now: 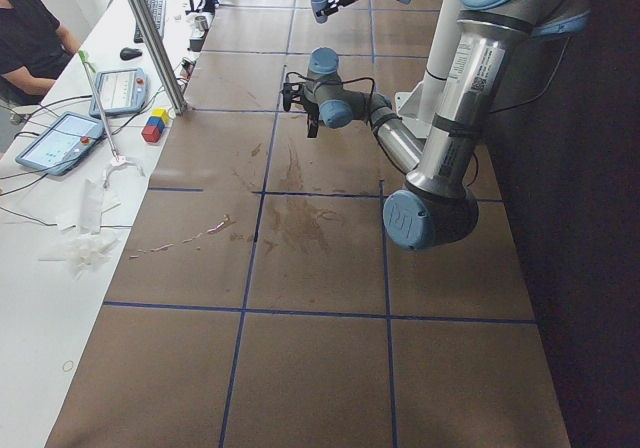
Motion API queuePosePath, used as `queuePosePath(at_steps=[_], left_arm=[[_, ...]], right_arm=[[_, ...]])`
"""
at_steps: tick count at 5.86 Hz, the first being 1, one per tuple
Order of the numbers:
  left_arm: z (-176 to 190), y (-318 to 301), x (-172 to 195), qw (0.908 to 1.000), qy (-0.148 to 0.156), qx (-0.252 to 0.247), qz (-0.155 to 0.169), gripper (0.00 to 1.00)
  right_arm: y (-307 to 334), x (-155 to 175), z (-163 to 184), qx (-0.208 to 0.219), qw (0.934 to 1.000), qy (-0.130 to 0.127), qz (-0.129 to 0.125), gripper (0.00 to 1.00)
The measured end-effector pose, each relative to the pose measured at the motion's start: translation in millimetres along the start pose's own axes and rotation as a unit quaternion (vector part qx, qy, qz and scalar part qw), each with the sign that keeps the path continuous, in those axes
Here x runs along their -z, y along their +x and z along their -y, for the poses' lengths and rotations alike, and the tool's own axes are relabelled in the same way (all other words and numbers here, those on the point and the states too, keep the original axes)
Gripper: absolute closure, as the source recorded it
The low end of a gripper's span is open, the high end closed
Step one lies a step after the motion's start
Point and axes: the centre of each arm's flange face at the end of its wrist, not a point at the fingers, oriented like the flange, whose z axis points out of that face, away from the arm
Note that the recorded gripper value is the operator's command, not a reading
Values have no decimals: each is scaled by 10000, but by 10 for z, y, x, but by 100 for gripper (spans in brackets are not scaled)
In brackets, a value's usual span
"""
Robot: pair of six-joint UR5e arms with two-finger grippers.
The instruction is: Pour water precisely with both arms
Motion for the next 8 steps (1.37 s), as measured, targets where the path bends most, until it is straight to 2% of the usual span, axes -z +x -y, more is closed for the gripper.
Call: queuePosePath(at_steps=[4,8], left_arm=[[-29,7,65,10000,13,-21,-44,0],[-38,-6,77,10000,13,-22,-46,0]], right_arm=[[130,-286,-364,71,9997,26,-220,95],[157,-347,-360,62,9996,63,-287,93]])
